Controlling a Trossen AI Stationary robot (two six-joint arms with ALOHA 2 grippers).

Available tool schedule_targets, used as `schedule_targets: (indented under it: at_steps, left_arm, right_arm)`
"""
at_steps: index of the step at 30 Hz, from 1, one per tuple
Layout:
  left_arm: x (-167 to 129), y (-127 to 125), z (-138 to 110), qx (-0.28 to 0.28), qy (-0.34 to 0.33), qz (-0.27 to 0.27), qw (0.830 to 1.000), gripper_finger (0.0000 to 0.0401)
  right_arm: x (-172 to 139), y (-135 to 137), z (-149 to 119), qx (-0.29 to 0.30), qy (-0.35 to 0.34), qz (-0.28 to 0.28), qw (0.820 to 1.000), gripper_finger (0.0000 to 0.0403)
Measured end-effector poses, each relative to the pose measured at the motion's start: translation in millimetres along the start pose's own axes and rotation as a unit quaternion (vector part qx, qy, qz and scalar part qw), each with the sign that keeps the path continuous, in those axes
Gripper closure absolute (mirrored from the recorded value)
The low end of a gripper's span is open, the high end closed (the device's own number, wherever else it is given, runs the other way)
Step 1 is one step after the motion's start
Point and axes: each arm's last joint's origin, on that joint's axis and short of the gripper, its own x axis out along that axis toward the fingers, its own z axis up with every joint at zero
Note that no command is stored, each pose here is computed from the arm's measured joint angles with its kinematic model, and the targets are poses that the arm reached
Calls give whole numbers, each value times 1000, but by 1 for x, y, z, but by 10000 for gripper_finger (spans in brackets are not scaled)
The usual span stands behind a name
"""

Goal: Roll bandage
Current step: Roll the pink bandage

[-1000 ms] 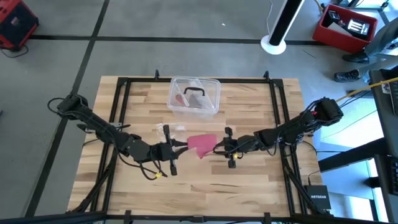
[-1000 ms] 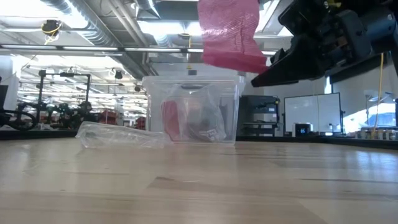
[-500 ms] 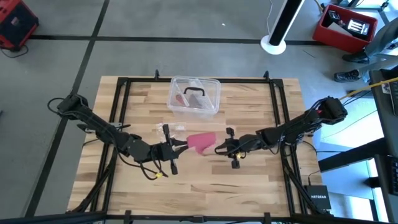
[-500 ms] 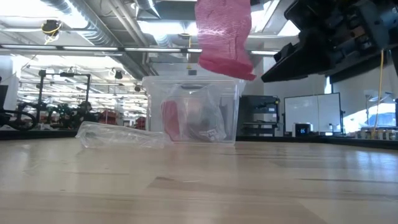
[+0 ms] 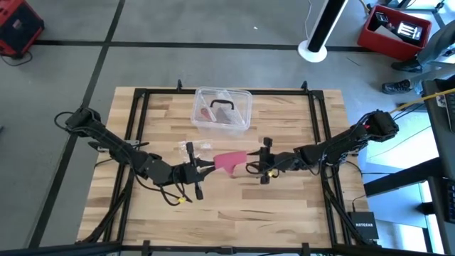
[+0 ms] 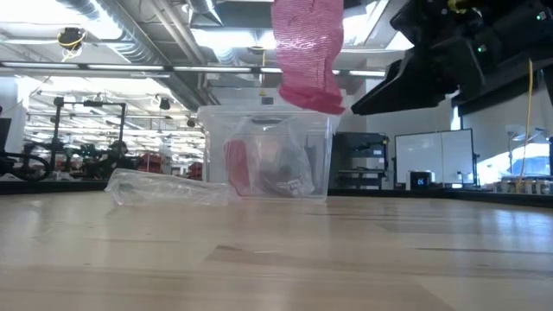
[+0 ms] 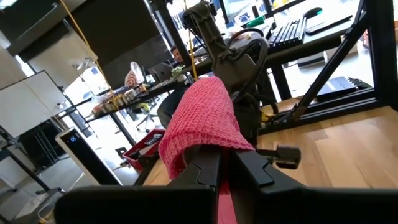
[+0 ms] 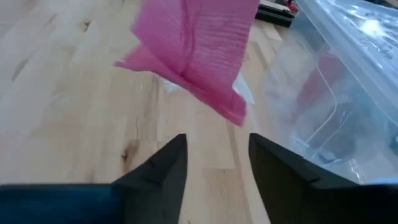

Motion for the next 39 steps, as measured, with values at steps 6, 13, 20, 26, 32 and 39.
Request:
schedule_targets:
  at_steps: [6, 13, 20, 26, 32, 39]
  left_arm:
    - [0, 0, 0, -8, 0, 0, 1000, 393]
    - [1, 1, -1, -11, 3, 3, 1000, 393]
    - [5, 4, -3, -2, 10, 8, 1000, 393]
    - [7, 6, -4, 6, 12, 12, 1000, 393]
    - [7, 7, -2, 7, 1, 17, 1000, 393]
    - [7, 7, -2, -4, 1, 16, 1000, 393]
  right_arm:
    - [0, 1, 0, -13, -2, 14, 1000, 229]
    - [0, 1, 3, -40, -16, 12, 999, 277]
    - [0, 2, 4, -28, -22, 25, 999, 342]
    - [2, 2, 2, -36, -19, 25, 999, 394]
    - [9, 7, -6, -49, 3, 28, 998, 399]
    - [16, 13, -19, -12, 44, 70, 997, 399]
